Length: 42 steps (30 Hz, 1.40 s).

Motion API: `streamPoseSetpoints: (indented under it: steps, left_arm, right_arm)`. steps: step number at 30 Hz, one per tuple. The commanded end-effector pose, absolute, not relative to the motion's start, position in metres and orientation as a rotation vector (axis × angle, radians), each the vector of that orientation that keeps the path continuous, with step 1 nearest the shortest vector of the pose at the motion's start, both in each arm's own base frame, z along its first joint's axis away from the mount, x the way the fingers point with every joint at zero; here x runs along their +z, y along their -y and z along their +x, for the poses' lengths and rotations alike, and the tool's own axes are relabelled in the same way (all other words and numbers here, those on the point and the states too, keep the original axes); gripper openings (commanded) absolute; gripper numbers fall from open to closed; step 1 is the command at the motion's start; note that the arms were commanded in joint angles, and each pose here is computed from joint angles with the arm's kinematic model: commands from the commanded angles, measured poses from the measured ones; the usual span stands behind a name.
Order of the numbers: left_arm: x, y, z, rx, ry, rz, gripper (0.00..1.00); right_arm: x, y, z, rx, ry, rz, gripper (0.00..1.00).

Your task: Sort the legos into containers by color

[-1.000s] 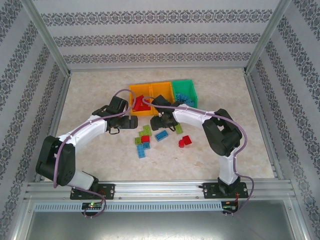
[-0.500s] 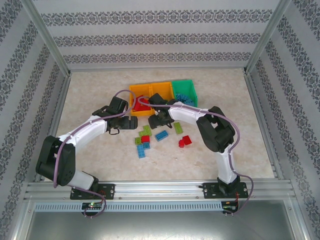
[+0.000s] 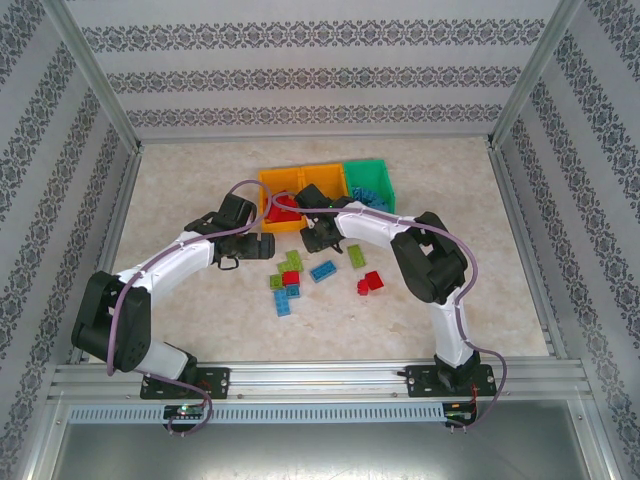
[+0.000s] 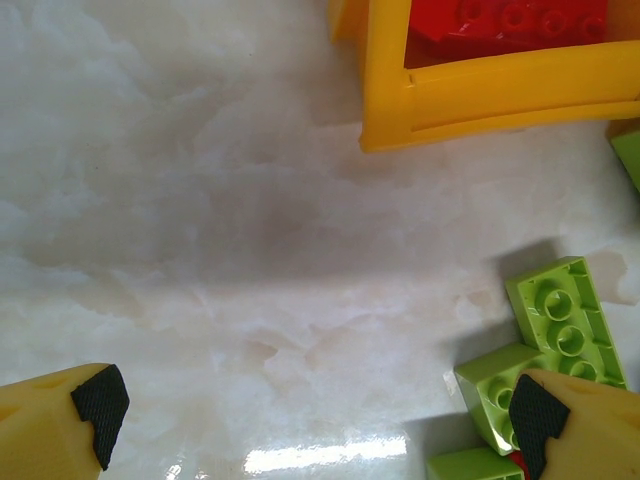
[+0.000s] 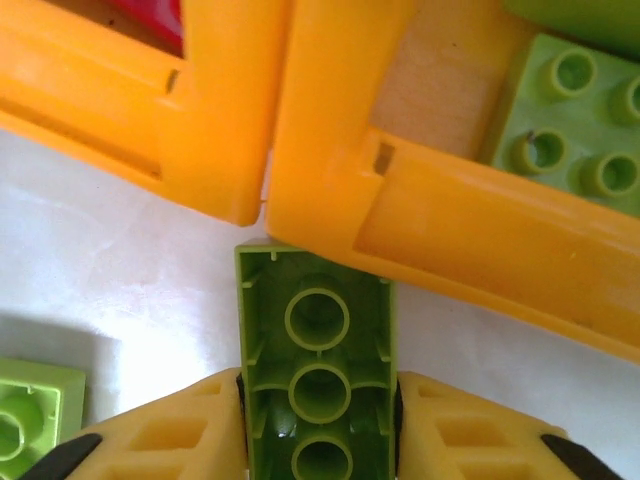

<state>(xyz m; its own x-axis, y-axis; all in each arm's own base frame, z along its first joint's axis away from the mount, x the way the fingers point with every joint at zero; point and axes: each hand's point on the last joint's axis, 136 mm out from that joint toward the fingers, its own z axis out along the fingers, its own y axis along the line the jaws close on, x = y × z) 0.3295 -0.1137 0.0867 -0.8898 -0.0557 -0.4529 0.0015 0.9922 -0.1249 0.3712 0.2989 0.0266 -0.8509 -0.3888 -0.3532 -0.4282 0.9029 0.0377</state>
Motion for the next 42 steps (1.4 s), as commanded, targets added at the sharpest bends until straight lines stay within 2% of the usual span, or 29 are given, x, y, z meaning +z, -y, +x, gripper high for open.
streamPoseSetpoints:
  steps: [1, 7, 12, 19, 28, 33, 35, 37, 41, 42]
  left_arm:
    - [0.087, 0.113, 0.33, -0.149, -2.648, -0.04, 1.0]
    - [0.086, 0.113, 0.33, -0.151, -2.65, -0.038, 1.0]
    - [0.085, 0.116, 0.33, -0.163, -2.659, -0.028, 1.0]
    - [0.082, 0.12, 0.33, -0.187, -2.675, -0.023, 1.0]
    - [0.078, 0.122, 0.329, -0.199, -2.688, -0.02, 1.0]
    - [0.078, 0.123, 0.33, -0.205, -2.687, -0.02, 1.0]
    - [0.079, 0.124, 0.33, -0.215, -2.683, -0.017, 0.99]
    - [0.079, 0.125, 0.33, -0.223, -2.68, -0.016, 1.0]
    - [0.08, 0.127, 0.329, -0.242, -2.678, -0.008, 1.0]
    - [0.079, 0.128, 0.329, -0.247, -2.678, -0.007, 1.0]
  right_arm:
    - [0.022, -0.289, 0.353, 0.11, -2.753, -0.662, 0.27]
    - [0.049, -0.287, 0.344, 0.204, -2.71, -0.665, 0.23]
    - [0.082, -0.29, 0.353, 0.409, -2.659, -0.569, 0.23]
    - [0.105, -0.287, 0.395, 0.55, -2.615, -0.306, 0.22]
    - [0.102, -0.276, 0.453, 0.423, -2.597, -0.119, 0.22]
    - [0.101, -0.27, 0.481, 0.376, -2.584, -0.044, 0.33]
    - [0.102, -0.269, 0.488, 0.389, -2.582, -0.01, 0.48]
    - [0.106, -0.269, 0.491, 0.422, -2.579, 0.015, 0.54]
    - [0.128, -0.273, 0.483, 0.454, -2.536, -0.023, 0.75]
    - [0.133, -0.274, 0.477, 0.455, -2.528, -0.047, 0.76]
